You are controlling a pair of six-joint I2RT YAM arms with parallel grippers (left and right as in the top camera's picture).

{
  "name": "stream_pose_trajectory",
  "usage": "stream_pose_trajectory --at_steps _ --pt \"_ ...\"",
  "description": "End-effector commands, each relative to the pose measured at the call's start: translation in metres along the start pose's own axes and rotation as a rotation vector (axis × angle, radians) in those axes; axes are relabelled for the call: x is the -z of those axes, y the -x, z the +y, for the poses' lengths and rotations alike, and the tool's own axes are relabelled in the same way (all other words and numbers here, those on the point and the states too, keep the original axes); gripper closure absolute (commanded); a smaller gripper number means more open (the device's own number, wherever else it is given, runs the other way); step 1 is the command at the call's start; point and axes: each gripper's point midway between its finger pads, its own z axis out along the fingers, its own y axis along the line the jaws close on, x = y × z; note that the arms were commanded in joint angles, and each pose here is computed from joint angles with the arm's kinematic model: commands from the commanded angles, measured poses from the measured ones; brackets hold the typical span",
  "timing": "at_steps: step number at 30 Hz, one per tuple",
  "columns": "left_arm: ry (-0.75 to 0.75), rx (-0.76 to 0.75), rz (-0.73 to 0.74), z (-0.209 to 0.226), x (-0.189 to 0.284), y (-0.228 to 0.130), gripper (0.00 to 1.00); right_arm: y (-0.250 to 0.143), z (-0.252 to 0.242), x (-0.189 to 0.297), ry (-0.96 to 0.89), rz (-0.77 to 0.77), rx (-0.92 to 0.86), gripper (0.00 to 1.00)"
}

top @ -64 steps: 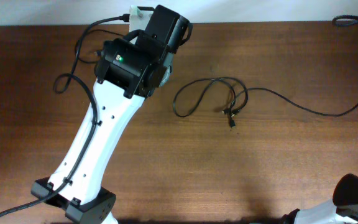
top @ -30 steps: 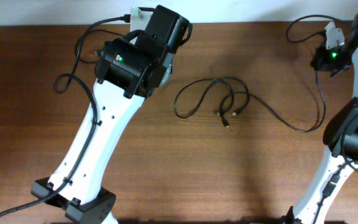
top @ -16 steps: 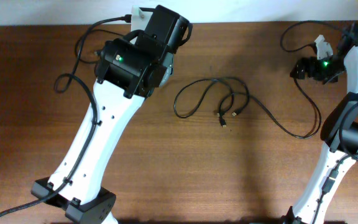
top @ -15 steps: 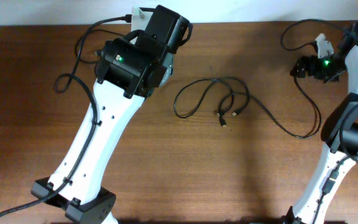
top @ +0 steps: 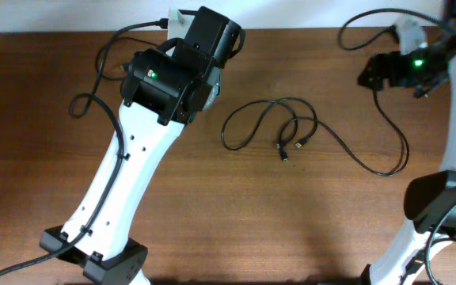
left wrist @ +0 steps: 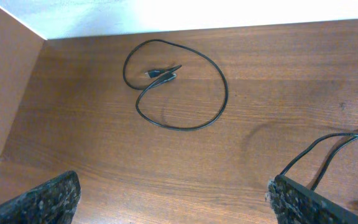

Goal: Untangle cables

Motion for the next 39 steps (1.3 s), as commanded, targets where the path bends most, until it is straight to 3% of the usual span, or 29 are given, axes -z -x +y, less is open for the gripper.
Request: stream_pose_trajectory --at_steps 1,9,12,17,23,27,33,39 --pt "-0.010 -0.001 -0.018 0.006 0.009 0.002 0.01 -0.012 0.010 -0.013 -0.059 0.099 0.056 0.05" --pt "-0.001 -0.017 0.004 0.004 0.003 -0.004 0.01 -0.049 0.004 -0.066 -0.022 0.237 0.046 0.03" --pt "0.001 -0.038 0.000 0.004 0.003 -0.003 0.01 -0.047 0.008 -0.069 -0.019 0.217 0.058 0.03" --pt "-0.001 -0.030 -0.015 0.004 0.003 0.001 0.01 -0.012 0.020 -0.001 -0.134 -0.001 0.171 0.01" --pt "-0.024 -0.037 0.003 -0.007 -0.005 -0.001 0.01 0.050 0.051 0.128 -0.325 -0.490 0.378 0.01" --pt "-0.017 -0.073 0.057 -0.016 -0.019 -0.011 0.01 0.088 0.058 0.164 -0.373 -0.698 0.424 0.01" --pt "0.097 -0.012 0.020 0.008 -0.013 -0.007 0.01 0.079 0.060 0.150 -0.345 -0.669 0.400 0.01" --pt "0.105 -0.014 0.002 0.017 -0.004 -0.004 0.01 0.034 0.049 0.086 -0.300 -0.668 0.309 0.02"
